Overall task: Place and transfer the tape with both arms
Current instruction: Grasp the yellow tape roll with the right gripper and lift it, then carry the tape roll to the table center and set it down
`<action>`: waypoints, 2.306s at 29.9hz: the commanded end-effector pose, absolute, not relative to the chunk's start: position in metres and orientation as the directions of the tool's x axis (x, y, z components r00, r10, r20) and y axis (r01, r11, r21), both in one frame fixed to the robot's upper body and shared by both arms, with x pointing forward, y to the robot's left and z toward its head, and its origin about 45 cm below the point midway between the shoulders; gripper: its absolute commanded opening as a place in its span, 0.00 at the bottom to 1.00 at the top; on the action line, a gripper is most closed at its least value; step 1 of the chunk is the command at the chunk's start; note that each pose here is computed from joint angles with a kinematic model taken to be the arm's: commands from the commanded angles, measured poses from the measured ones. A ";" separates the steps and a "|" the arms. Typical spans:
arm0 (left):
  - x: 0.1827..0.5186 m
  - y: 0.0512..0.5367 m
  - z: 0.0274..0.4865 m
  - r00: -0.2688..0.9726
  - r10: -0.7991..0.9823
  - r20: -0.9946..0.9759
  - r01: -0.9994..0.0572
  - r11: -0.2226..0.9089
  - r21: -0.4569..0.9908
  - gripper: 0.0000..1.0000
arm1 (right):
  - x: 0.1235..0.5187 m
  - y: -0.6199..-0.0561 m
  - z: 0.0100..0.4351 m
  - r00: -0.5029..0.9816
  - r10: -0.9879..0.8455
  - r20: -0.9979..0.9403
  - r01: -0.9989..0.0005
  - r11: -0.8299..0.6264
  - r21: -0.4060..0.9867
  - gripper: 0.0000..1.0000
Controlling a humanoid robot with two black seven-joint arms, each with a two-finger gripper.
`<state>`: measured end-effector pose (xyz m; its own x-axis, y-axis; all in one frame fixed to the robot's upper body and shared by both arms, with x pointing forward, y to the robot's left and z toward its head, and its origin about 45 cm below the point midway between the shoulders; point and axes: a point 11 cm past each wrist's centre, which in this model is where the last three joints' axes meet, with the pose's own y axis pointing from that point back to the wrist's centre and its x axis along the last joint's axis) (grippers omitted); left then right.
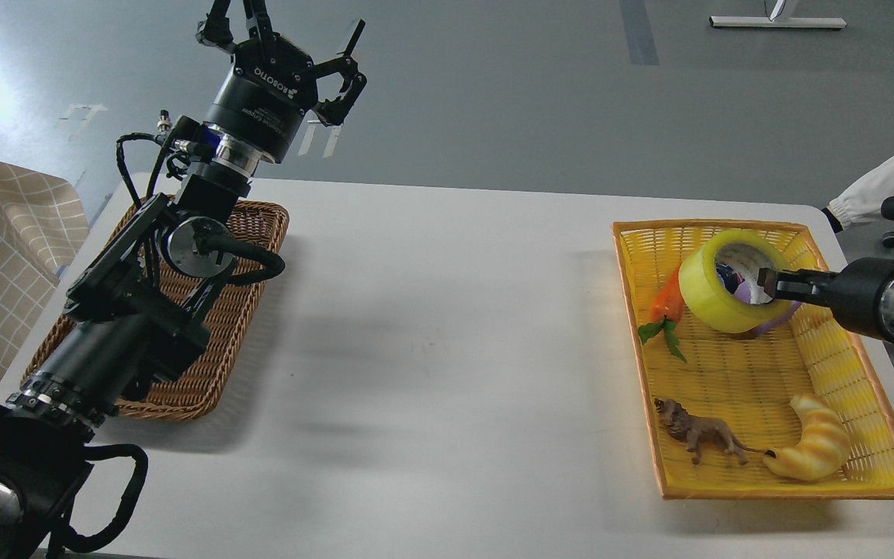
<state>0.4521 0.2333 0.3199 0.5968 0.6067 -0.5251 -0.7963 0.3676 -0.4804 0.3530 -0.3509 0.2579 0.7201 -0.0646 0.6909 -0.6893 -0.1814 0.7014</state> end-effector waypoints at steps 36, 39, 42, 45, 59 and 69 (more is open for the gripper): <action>0.452 0.231 0.317 0.595 0.604 -0.529 -0.798 0.370 -0.475 0.98 | 0.393 -0.115 0.201 0.756 0.201 0.623 -0.493 -0.451 0.744 0.00; 0.452 0.231 0.317 0.595 0.604 -0.531 -0.798 0.368 -0.477 0.98 | 0.392 -0.100 0.194 0.763 0.204 0.614 -0.479 -0.459 0.748 0.00; 0.452 0.231 0.317 0.595 0.604 -0.531 -0.798 0.368 -0.477 0.98 | 0.391 -0.089 0.188 0.769 0.205 0.605 -0.469 -0.463 0.752 0.00; 0.452 0.231 0.318 0.596 0.603 -0.530 -0.797 0.369 -0.478 0.98 | 0.386 -0.079 0.177 0.772 0.240 0.589 -0.448 -0.451 0.772 0.00; 0.452 0.232 0.317 0.595 0.603 -0.532 -0.798 0.366 -0.478 0.98 | 0.389 -0.053 0.165 0.741 0.314 0.594 -0.459 -0.409 0.789 0.00; 0.452 0.231 0.317 0.595 0.601 -0.534 -0.798 0.366 -0.478 0.98 | 0.392 -0.060 0.154 0.740 0.343 0.579 -0.465 -0.362 0.808 0.00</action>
